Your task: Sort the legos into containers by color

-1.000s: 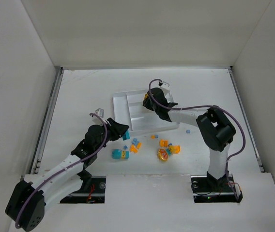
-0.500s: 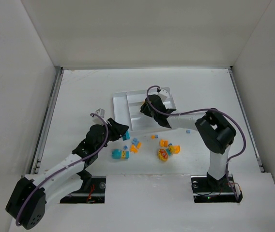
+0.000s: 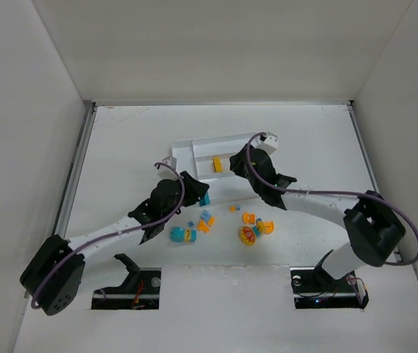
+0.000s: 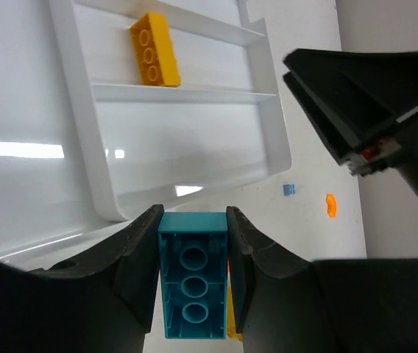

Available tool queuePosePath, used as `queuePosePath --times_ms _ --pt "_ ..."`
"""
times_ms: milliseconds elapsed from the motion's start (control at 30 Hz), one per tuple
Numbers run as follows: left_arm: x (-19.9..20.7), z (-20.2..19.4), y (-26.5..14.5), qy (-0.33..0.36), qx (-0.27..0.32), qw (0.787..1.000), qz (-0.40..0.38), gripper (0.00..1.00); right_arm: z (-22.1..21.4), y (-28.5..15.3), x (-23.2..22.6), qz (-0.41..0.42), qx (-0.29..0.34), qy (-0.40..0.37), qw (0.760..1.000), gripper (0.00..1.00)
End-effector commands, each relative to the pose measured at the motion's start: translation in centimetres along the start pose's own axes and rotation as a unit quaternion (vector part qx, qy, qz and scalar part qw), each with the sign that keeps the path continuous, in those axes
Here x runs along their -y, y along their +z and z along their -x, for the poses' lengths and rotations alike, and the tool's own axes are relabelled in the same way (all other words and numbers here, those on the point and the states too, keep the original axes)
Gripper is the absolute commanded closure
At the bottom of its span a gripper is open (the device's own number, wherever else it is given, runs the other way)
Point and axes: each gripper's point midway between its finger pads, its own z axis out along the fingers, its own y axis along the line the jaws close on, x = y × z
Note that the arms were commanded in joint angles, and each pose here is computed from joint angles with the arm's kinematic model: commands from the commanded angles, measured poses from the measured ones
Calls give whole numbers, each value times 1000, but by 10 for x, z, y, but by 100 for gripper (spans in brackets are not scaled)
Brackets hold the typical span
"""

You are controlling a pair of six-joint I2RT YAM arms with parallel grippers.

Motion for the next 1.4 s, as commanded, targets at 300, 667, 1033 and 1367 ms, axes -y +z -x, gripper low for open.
queuePosePath --times_ms 300,667,1033,1367 --pt "53 17 81 71 71 994 -39 78 27 -70 55 -6 71 -65 995 69" --pt "47 13 112 102 98 990 -21 74 -23 -104 51 37 34 -72 996 61" --pt "18 6 103 128 87 988 26 53 -36 -121 68 2 23 -108 994 35" --pt "28 16 60 112 90 990 4 55 -48 -148 95 -49 -11 -141 989 50"
